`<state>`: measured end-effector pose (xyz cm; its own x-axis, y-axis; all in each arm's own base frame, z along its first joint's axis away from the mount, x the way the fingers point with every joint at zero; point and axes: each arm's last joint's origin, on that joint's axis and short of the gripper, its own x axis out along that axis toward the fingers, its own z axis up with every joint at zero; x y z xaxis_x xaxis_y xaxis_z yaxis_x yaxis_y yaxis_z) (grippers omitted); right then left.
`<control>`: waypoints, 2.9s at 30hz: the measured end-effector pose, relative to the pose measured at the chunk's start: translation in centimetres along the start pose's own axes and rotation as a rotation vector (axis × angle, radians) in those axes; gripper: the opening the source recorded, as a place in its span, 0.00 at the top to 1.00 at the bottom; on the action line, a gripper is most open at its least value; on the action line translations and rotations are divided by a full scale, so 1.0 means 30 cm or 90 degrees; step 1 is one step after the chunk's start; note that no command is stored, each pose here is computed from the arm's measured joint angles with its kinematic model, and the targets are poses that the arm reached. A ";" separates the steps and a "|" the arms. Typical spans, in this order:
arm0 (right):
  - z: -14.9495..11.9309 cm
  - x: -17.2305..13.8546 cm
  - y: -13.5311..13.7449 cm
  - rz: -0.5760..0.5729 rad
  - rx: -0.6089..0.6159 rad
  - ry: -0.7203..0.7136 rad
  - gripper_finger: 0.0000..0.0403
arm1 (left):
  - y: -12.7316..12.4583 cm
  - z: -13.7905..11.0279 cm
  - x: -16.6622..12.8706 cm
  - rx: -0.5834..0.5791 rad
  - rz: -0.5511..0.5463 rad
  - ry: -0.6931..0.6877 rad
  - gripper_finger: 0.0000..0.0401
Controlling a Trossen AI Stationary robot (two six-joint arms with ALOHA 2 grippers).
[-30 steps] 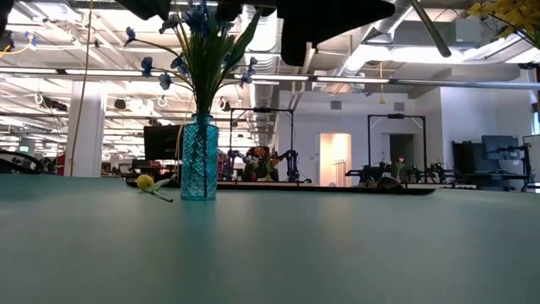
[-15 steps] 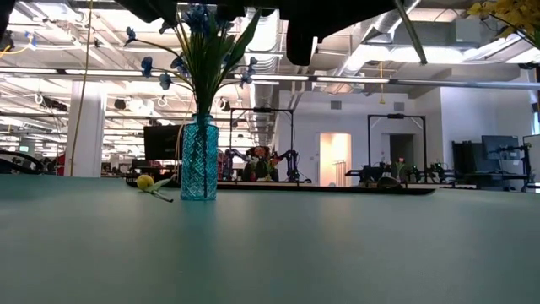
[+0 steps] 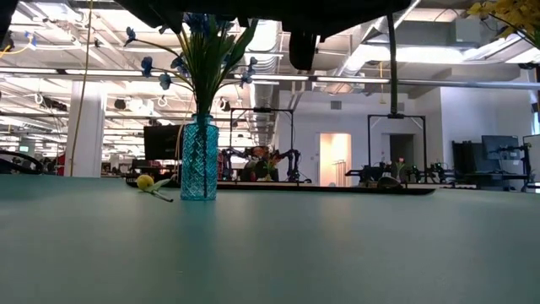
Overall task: Sort flowers into vase by color
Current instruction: Put the right yellow flower into the transparent vase
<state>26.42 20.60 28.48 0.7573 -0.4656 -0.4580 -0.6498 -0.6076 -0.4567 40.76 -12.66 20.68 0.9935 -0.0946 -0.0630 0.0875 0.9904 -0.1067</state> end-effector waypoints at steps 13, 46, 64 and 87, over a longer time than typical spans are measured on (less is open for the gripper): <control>-0.012 -0.009 0.008 0.005 0.292 -0.002 0.41 | 0.027 0.012 0.002 0.031 0.010 -0.002 1.00; 0.141 -0.404 0.187 0.075 1.371 -0.283 0.35 | -0.027 0.127 -0.036 0.178 -0.128 -0.112 1.00; 0.122 -0.164 0.046 -0.185 1.365 -0.489 0.35 | -0.108 0.054 -0.053 0.237 -0.136 0.006 1.00; 0.056 -0.004 0.058 -0.186 1.356 -0.436 0.46 | -0.091 0.053 -0.050 0.289 -0.072 0.013 1.00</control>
<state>25.09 20.67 26.47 0.9895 -0.0151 -0.1436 -0.0166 0.9760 -0.2170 39.16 -15.05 22.64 0.9748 -0.2018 -0.0955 0.2223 0.9173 0.3303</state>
